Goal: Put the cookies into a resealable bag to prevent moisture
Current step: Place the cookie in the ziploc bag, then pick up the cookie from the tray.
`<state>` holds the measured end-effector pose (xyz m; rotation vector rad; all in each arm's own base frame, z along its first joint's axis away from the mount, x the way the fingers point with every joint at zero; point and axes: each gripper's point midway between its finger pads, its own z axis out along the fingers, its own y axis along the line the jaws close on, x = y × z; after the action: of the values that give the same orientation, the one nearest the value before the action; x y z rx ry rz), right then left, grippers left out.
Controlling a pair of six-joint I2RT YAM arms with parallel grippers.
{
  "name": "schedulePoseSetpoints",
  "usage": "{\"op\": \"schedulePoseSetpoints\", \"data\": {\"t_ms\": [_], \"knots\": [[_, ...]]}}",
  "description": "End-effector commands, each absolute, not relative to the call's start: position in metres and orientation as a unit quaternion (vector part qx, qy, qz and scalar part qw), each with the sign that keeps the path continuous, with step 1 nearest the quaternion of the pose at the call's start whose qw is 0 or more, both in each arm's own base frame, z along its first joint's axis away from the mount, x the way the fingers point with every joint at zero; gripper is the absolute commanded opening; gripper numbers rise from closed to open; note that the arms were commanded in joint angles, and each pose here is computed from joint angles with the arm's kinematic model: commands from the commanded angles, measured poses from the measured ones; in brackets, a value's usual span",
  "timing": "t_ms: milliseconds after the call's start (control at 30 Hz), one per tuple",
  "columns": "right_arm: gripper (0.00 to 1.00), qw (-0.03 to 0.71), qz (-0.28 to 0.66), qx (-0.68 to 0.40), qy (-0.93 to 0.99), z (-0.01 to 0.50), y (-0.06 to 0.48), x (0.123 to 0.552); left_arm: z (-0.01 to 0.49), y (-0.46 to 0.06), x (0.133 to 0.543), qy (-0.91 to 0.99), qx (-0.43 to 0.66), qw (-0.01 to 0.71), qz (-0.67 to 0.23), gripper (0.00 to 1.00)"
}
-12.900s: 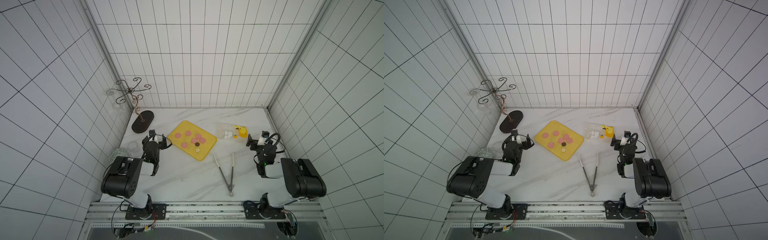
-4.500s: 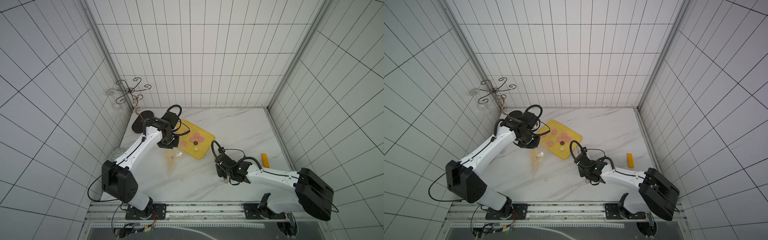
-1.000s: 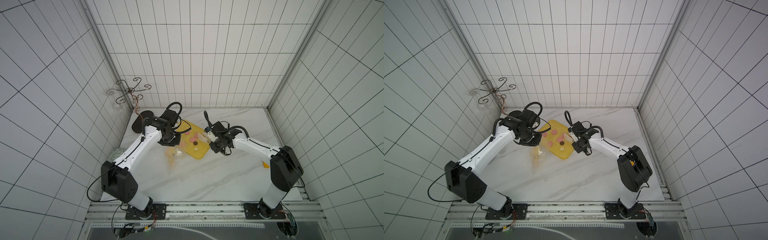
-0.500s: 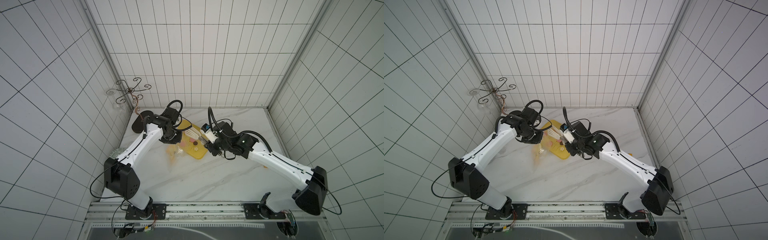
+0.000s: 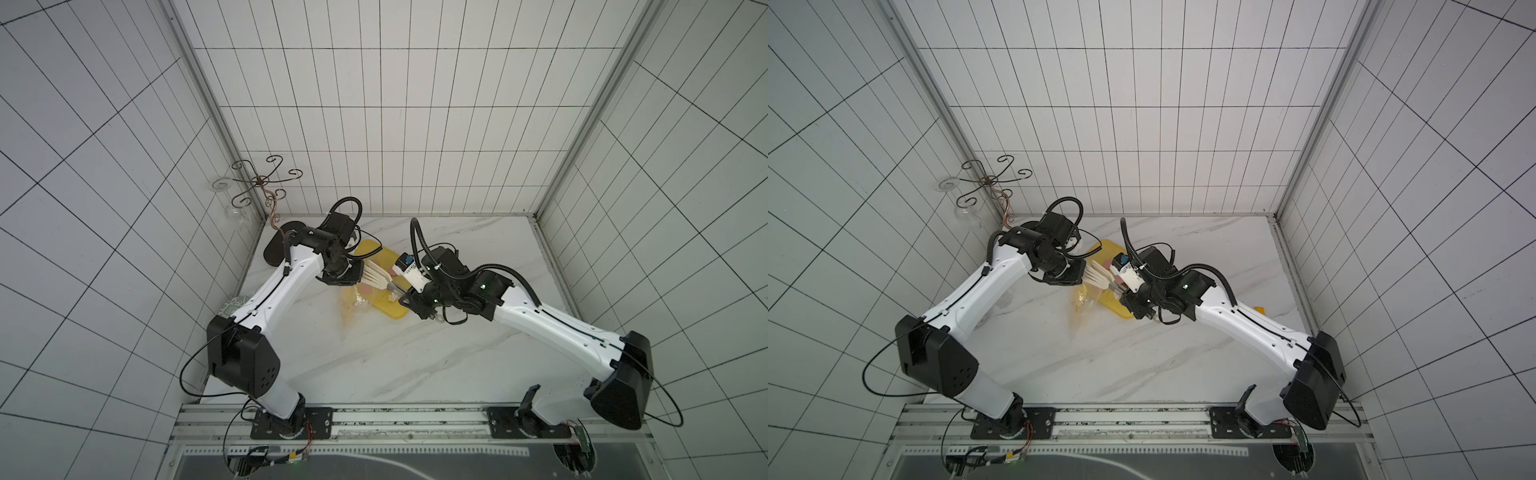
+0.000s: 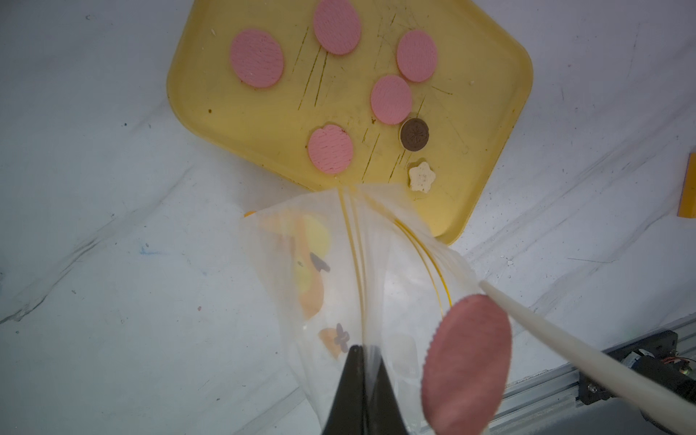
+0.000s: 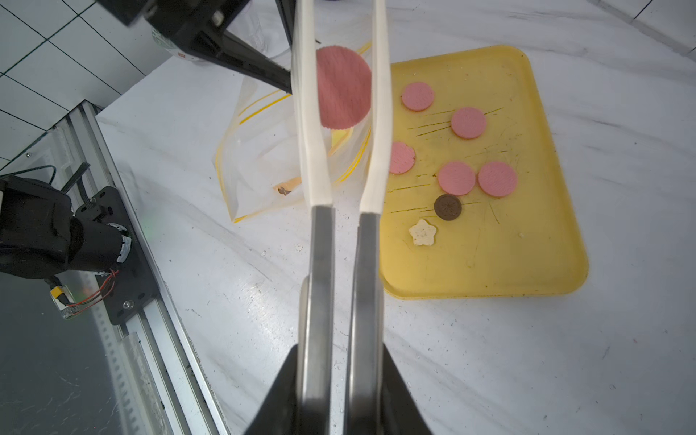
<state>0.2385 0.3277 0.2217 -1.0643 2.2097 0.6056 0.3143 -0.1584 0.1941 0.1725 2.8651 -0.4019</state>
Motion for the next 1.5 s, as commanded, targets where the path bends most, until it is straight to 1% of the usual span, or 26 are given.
{"op": "schedulePoseSetpoints", "data": {"t_ms": [0, 100, 300, 467, 567, 667, 767, 833, 933, 1000, 1100, 1233, 1467], "knots": [[0.28, 0.278, 0.237, -0.412, 0.835, 0.201, 0.33, 0.229, 0.211, -0.163, 0.318, 0.974, 0.054, 0.144, -0.167, 0.0], [0.3, 0.279, 0.238, -0.411, 0.835, 0.2, 0.33, 0.229, 0.211, -0.161, 0.318, 0.973, 0.055, 0.145, -0.169, 0.0], [0.47, 0.3, 0.235, -0.403, 0.832, 0.212, 0.329, 0.234, 0.206, -0.159, 0.318, 0.976, 0.056, 0.139, -0.16, 0.0], [0.49, 0.32, 0.241, -0.393, 0.828, 0.224, 0.324, 0.235, 0.201, -0.156, 0.32, 0.978, 0.056, 0.137, -0.148, 0.0], [0.48, 0.324, 0.23, -0.372, 0.839, 0.222, 0.308, 0.24, 0.199, -0.152, 0.322, 0.98, 0.053, 0.139, -0.136, 0.0], [0.47, 0.334, 0.208, -0.333, 0.857, 0.218, 0.275, 0.257, 0.197, -0.141, 0.325, 0.982, 0.048, 0.144, -0.109, 0.0], [0.46, 0.335, 0.176, -0.309, 0.872, 0.21, 0.248, 0.272, 0.194, -0.139, 0.325, 0.984, 0.048, 0.14, -0.103, 0.0], [0.46, 0.324, 0.157, -0.305, 0.882, 0.194, 0.237, 0.276, 0.195, -0.139, 0.325, 0.983, 0.047, 0.143, -0.103, 0.0], [0.46, 0.287, 0.119, -0.31, 0.898, 0.154, 0.227, 0.279, 0.198, -0.14, 0.327, 0.982, 0.048, 0.146, -0.109, 0.0], [0.46, 0.275, 0.106, -0.315, 0.902, 0.14, 0.23, 0.284, 0.199, -0.142, 0.326, 0.982, 0.049, 0.146, -0.112, 0.0], [0.46, 0.28, 0.093, -0.328, 0.897, 0.133, 0.247, 0.294, 0.199, -0.142, 0.326, 0.981, 0.049, 0.146, -0.115, 0.0], [0.46, 0.26, 0.078, -0.346, 0.898, 0.109, 0.266, 0.302, 0.2, -0.142, 0.324, 0.981, 0.05, 0.146, -0.114, 0.0], [0.45, 0.261, 0.071, -0.34, 0.901, 0.1, 0.281, 0.318, 0.198, -0.141, 0.321, 0.982, 0.053, 0.143, -0.113, 0.0]]}}
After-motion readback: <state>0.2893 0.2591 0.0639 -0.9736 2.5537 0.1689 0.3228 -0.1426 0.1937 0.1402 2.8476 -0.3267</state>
